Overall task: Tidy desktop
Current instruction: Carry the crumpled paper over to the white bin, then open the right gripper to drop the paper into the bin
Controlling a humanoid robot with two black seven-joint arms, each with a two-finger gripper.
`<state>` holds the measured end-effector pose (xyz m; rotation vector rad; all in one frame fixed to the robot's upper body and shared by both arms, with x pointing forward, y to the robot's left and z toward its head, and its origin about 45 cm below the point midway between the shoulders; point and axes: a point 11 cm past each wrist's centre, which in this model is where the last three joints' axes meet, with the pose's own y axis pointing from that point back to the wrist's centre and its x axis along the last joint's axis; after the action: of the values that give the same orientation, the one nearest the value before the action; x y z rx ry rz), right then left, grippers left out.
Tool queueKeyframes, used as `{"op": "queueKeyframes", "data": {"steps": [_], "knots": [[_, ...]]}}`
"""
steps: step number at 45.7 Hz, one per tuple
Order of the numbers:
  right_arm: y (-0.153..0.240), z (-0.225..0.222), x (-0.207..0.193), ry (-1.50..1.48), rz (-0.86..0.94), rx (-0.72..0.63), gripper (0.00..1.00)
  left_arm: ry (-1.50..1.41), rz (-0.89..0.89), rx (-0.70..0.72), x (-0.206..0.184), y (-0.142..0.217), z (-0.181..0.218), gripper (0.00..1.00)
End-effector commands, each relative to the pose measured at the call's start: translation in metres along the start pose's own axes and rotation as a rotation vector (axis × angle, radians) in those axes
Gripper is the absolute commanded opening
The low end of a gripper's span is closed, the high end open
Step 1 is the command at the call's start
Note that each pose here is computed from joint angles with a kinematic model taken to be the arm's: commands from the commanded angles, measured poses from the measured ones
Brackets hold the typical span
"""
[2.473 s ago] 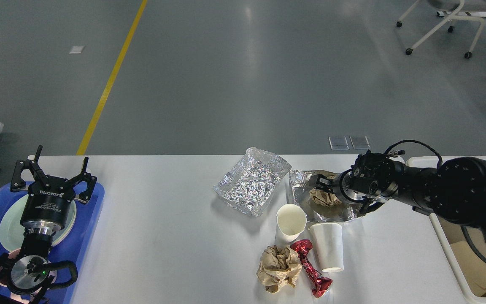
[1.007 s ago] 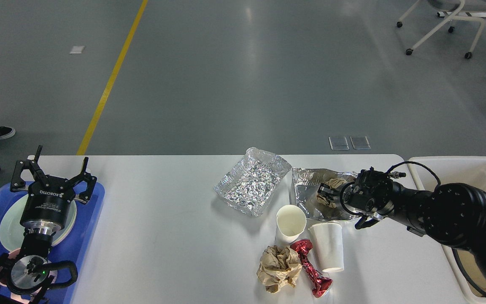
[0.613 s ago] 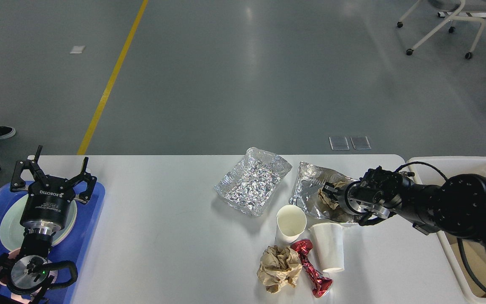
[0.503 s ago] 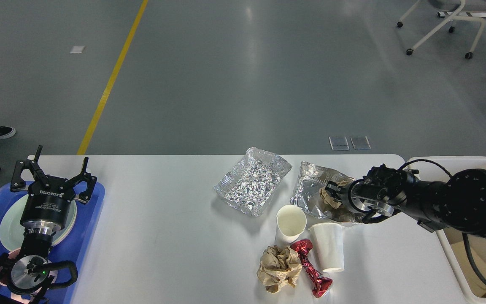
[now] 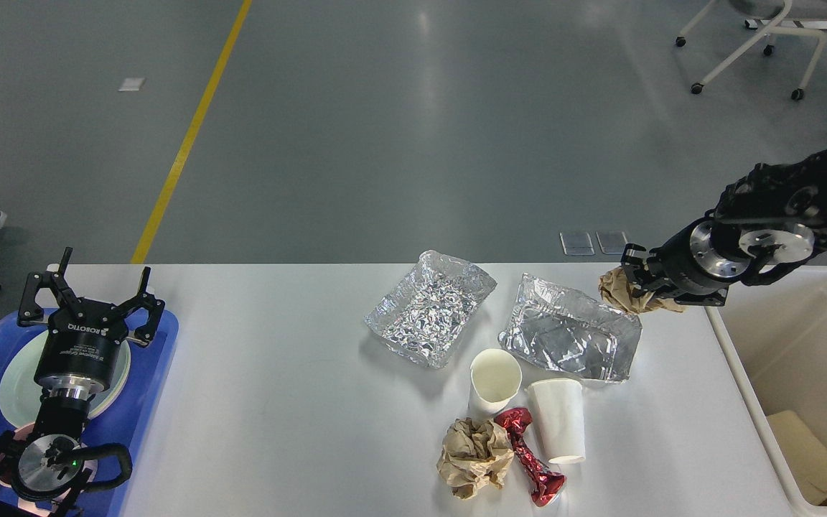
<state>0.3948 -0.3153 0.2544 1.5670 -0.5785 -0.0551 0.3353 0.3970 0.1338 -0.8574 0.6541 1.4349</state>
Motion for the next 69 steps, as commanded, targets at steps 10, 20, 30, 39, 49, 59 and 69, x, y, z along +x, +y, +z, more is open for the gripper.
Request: {"op": "queueKeyframes", "data": {"steps": [10,20,30,39,49,59,69], "knots": [[0.111,-0.03,-0.016,0.261,-0.085,-0.023,0.0,-0.001,0.0,0.001,0.0,0.0,0.0,0.96],[0.156,-0.039,-0.045,0.385,-0.154,-0.035,0.0,-0.001,0.0,0.001,0.0,0.0,0.0,0.96],[0.157,-0.036,-0.047,0.379,-0.173,-0.032,0.0,-0.001,0.0,0.001,0.0,0.0,0.0,0.96],[0.151,-0.013,-0.029,0.28,-0.125,-0.032,0.0,-0.001,0.0,0.001,0.0,0.0,0.0,0.96],[0.114,0.082,0.008,-0.011,-0.07,-0.073,0.0,-0.001,0.0,0.0,0.0,0.0,0.0,0.96],[0.067,0.195,0.034,-0.268,0.006,-0.164,0.0,-0.001,0.0,0.0,0.0,0.0,0.0,0.96],[0.004,0.244,0.023,-0.362,0.034,-0.218,0.0,-0.001,0.0,0.0,0.0,0.0,0.0,0.96]]}}
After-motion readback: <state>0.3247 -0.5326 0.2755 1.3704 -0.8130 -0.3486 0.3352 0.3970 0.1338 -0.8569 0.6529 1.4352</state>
